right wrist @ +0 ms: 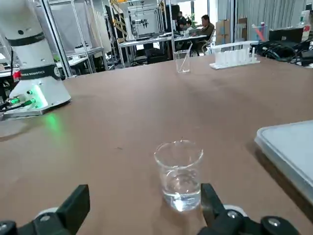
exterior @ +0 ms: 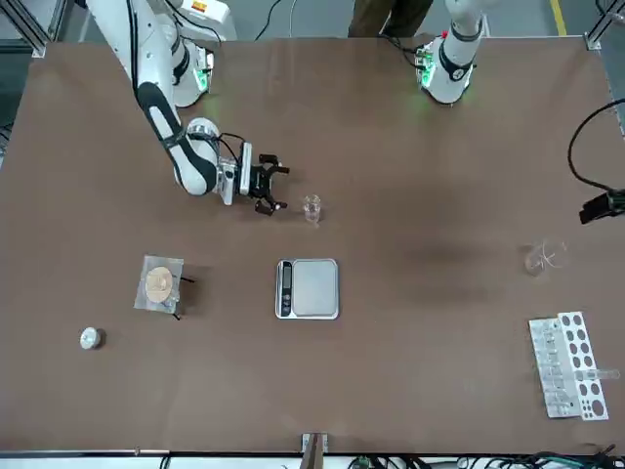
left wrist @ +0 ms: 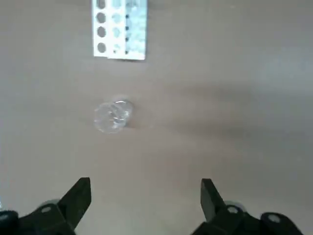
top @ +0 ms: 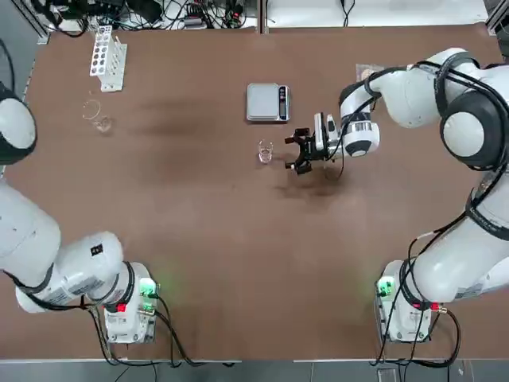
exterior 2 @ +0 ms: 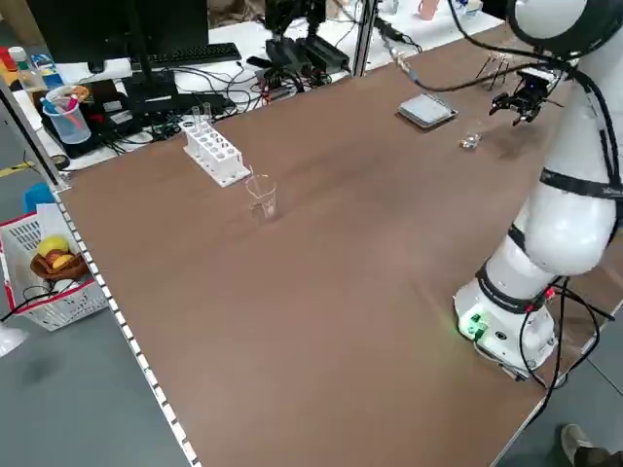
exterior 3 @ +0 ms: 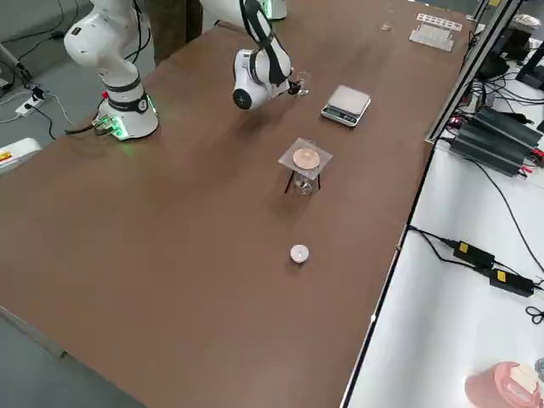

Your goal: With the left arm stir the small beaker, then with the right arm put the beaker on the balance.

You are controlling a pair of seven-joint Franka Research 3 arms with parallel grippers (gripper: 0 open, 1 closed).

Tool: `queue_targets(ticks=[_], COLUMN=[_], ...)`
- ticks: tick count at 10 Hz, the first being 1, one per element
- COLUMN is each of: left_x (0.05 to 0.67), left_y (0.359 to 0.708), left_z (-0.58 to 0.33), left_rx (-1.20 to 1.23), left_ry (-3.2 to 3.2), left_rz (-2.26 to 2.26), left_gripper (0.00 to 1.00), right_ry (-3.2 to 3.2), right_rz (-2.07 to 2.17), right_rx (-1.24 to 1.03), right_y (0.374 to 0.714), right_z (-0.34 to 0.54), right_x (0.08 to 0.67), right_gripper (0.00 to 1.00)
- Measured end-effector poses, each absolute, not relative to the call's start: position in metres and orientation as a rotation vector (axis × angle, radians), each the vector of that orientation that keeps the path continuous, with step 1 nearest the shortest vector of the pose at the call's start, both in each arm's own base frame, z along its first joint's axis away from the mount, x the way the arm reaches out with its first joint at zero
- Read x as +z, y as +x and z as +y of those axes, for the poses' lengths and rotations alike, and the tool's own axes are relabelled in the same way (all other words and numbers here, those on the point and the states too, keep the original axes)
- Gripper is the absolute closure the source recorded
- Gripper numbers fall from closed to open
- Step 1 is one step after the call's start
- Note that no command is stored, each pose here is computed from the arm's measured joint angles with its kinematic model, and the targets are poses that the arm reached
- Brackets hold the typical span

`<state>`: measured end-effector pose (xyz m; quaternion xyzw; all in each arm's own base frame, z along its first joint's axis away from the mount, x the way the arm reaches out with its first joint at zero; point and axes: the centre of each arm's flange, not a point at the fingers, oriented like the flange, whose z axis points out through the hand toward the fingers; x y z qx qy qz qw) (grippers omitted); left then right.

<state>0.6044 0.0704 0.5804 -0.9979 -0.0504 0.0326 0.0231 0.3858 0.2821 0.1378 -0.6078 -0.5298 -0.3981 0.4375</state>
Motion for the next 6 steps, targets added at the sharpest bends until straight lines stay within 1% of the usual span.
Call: queue_targets(ticks=[2,3,6], left_x=[0.616,0.624,0.631], left_y=[0.579,0.571,0.561], left_z=[0.066,0.066,0.03], left_rx=[0.082,0.073,0.07], left_ry=[-3.176,-3.204,-3.212], left_rz=[-0.218,-0.228,-0.176], left_gripper=[0.0,0.0,0.0], right_ry=[-1.517,-1.518,-1.518], right_rz=[-1.313,-1.308,-1.28], right_rx=[-0.977,-0.981,-1.028], right_y=[0.382,0.383,0.401], right_z=[0.282,0.283,0.295], right_x=[0.128,0.125,0.127], right_gripper=[0.0,0.0,0.0])
